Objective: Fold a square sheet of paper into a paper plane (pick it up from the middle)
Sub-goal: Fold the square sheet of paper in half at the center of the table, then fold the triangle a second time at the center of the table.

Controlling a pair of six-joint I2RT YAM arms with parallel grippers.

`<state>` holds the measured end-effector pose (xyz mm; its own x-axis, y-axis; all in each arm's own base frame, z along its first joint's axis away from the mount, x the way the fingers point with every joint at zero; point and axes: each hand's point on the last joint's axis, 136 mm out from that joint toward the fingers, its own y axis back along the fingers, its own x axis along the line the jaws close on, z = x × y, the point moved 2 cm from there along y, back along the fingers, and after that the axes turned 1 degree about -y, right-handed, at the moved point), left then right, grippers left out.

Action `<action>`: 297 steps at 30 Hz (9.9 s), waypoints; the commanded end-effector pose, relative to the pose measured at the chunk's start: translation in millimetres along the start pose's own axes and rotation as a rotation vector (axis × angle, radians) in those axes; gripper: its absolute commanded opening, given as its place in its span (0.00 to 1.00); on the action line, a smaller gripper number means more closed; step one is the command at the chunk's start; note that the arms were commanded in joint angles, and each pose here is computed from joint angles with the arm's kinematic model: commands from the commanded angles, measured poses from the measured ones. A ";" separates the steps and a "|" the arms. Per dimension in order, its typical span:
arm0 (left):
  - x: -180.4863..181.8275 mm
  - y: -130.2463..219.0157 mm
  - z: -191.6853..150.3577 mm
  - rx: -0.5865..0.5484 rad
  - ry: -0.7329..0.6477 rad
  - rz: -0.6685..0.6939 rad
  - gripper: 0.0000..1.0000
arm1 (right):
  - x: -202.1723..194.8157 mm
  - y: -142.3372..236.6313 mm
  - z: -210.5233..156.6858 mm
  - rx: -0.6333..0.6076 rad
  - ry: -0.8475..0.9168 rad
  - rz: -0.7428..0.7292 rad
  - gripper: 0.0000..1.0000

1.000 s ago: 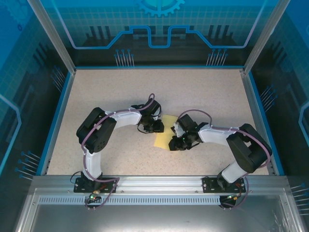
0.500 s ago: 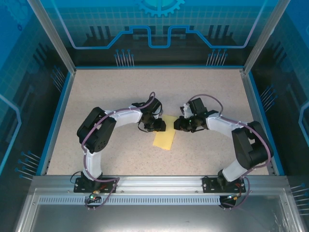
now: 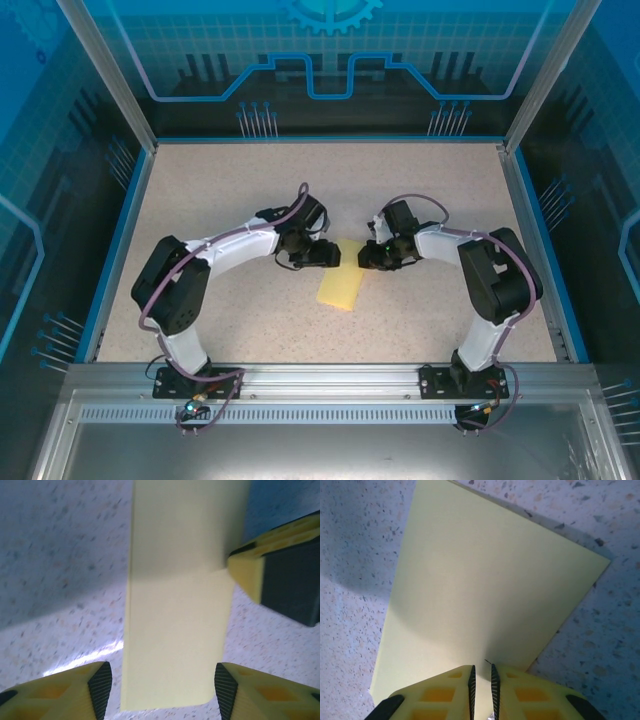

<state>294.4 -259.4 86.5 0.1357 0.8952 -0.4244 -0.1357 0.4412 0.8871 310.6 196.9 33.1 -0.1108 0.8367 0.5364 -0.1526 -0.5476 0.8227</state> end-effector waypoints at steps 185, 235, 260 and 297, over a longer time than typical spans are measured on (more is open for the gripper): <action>-30.0 -15.1 28.9 0.086 0.039 -0.128 0.42 | 57.5 14.2 -65.7 -0.192 0.238 0.184 0.11; 8.6 -78.6 41.8 0.233 -0.089 0.023 0.37 | 38.2 7.0 -54.4 -0.081 0.284 0.077 0.11; 10.0 -82.7 39.9 0.247 -0.090 0.023 0.37 | 19.1 -0.6 -47.8 -0.042 0.278 0.000 0.11; -17.8 -62.2 56.5 0.196 -0.084 -0.070 0.38 | -2.7 -14.4 -59.7 0.053 0.251 -0.091 0.13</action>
<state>351.9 -300.9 41.5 0.2211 0.8661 -0.4484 0.0634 0.4460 0.8928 260.8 215.1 27.3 -0.3651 0.8137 0.4523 -0.1609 -0.5337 0.8302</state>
